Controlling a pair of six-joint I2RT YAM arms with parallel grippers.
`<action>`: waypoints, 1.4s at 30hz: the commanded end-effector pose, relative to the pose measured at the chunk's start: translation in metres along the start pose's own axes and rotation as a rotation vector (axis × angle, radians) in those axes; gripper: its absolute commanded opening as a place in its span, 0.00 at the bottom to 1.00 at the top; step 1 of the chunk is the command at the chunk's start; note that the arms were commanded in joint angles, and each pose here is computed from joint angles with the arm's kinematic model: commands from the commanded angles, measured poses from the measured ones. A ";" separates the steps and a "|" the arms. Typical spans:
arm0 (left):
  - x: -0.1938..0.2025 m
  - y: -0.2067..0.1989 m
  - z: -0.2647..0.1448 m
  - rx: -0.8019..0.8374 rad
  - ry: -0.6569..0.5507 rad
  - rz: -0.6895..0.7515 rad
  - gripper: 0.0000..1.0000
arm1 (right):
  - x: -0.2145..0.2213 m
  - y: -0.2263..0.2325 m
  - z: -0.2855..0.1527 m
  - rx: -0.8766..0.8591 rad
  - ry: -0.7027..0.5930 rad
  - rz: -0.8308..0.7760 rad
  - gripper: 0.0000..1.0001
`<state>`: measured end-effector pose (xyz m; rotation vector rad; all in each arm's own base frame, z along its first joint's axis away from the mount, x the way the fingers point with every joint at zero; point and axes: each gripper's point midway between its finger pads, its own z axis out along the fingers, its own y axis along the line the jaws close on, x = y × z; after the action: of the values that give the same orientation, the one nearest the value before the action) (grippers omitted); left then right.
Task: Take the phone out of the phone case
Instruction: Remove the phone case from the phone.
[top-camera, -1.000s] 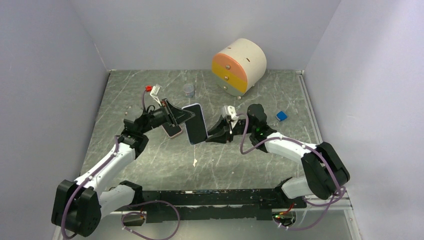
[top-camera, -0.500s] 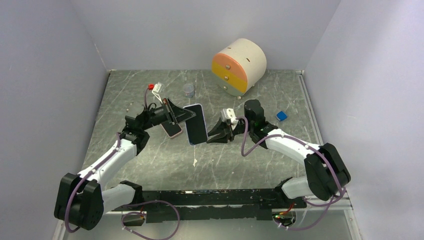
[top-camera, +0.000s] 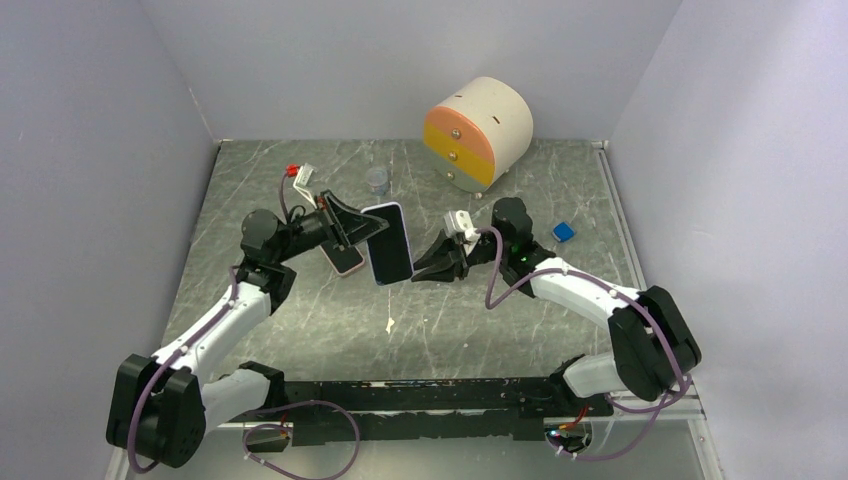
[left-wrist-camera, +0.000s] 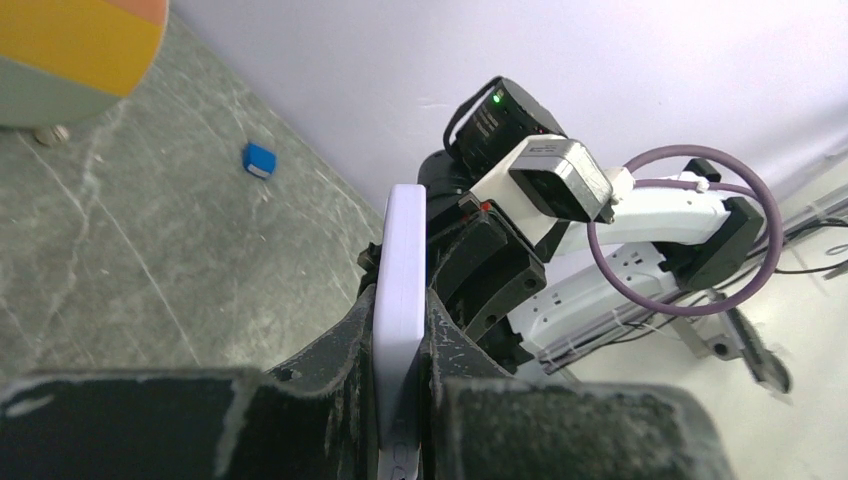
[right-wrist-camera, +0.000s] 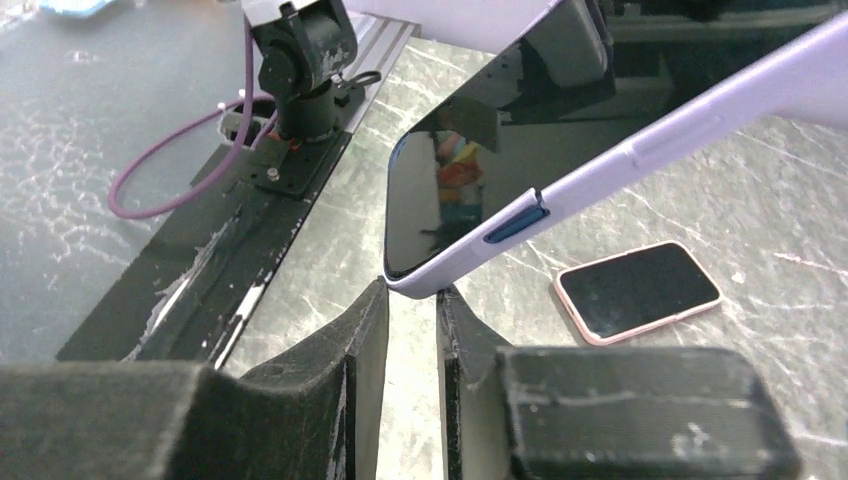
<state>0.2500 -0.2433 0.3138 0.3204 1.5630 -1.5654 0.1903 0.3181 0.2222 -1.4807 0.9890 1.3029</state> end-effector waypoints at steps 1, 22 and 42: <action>-0.019 -0.014 -0.003 0.021 -0.119 0.134 0.02 | -0.023 -0.006 0.001 0.067 -0.082 -0.054 0.26; -0.015 -0.025 -0.010 0.061 -0.126 0.197 0.02 | -0.035 -0.002 0.000 0.081 -0.114 0.036 0.37; -0.017 -0.030 -0.009 0.073 -0.138 0.153 0.02 | -0.026 -0.005 0.003 0.052 -0.084 0.058 0.20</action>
<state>0.2398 -0.2361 0.3179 0.3528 1.4409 -1.4936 0.1943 0.3204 0.2319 -1.2905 1.1260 1.3886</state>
